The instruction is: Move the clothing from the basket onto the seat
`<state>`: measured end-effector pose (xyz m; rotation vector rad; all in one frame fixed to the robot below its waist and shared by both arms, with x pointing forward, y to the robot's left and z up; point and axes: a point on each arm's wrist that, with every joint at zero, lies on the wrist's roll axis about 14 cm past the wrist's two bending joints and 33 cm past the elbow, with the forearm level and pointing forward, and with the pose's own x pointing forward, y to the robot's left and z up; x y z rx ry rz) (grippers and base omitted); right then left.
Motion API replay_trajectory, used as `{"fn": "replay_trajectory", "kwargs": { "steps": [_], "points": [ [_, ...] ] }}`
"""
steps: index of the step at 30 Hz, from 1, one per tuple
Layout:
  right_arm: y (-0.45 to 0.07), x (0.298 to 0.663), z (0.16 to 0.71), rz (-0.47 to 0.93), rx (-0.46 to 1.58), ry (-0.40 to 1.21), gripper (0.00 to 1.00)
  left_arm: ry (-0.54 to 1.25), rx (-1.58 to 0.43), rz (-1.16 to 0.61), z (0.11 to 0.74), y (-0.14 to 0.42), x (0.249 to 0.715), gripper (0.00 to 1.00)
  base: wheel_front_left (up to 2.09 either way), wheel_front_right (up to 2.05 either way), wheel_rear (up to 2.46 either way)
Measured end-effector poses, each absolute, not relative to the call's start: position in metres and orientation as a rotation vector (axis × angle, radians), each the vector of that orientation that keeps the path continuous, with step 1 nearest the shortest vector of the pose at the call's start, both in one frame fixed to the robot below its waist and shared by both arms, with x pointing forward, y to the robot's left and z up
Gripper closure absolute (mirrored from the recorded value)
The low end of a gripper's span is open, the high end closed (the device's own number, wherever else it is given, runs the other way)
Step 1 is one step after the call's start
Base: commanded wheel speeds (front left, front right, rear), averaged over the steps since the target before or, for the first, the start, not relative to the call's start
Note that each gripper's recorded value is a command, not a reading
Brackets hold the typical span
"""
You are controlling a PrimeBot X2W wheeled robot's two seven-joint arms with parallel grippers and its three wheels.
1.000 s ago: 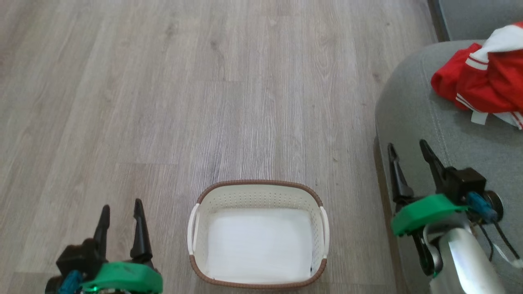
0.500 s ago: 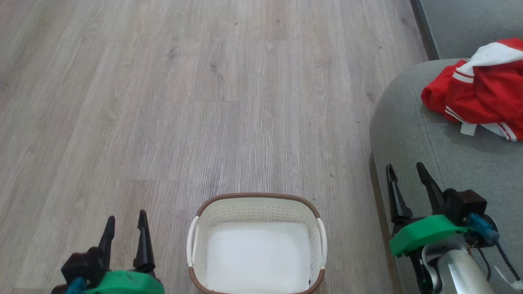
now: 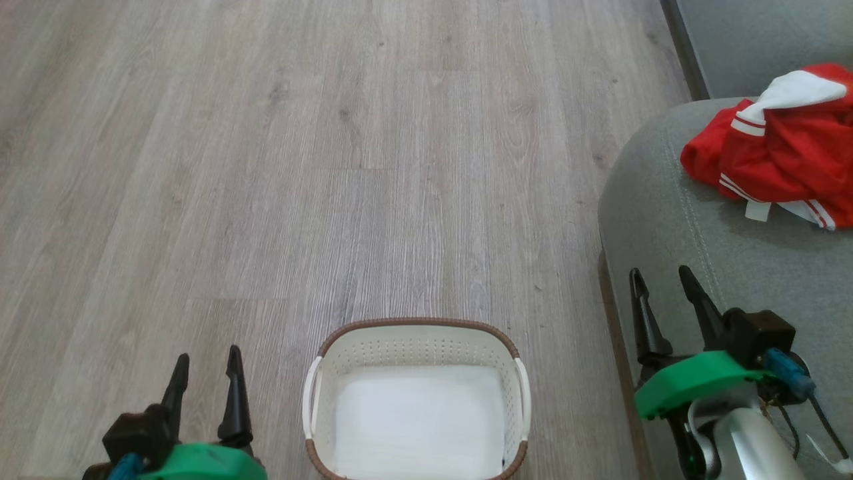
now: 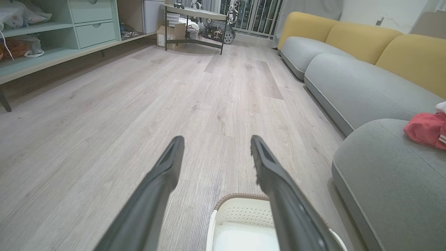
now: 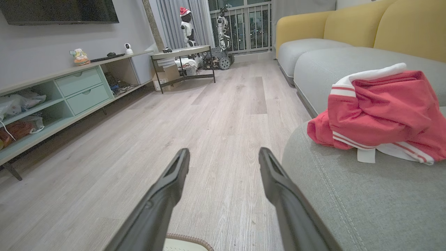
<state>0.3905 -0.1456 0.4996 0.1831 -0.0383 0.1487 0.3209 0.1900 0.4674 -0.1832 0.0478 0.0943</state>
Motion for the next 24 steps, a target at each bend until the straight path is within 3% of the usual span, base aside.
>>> {"fn": "replay_trajectory", "kwargs": {
  "steps": [1, 9, 24],
  "points": [
    [-0.146, 0.390, 0.498, 0.148, 0.183, -0.035, 1.00, 0.051, -0.183, 0.095, 0.466, 0.190, 0.321, 1.00, 0.00, 0.00, 0.00],
    [-0.153, 0.362, 0.441, 0.111, 0.207, 0.149, 1.00, 0.200, -0.214, 0.121, 0.423, 0.188, 0.299, 1.00, 0.00, 0.00, 0.00],
    [-0.162, 0.363, 0.442, 0.054, 0.358, 0.158, 1.00, 0.221, -0.363, 0.150, 0.421, 0.191, 0.303, 1.00, 0.00, 0.00, 0.00]
  ]
}}
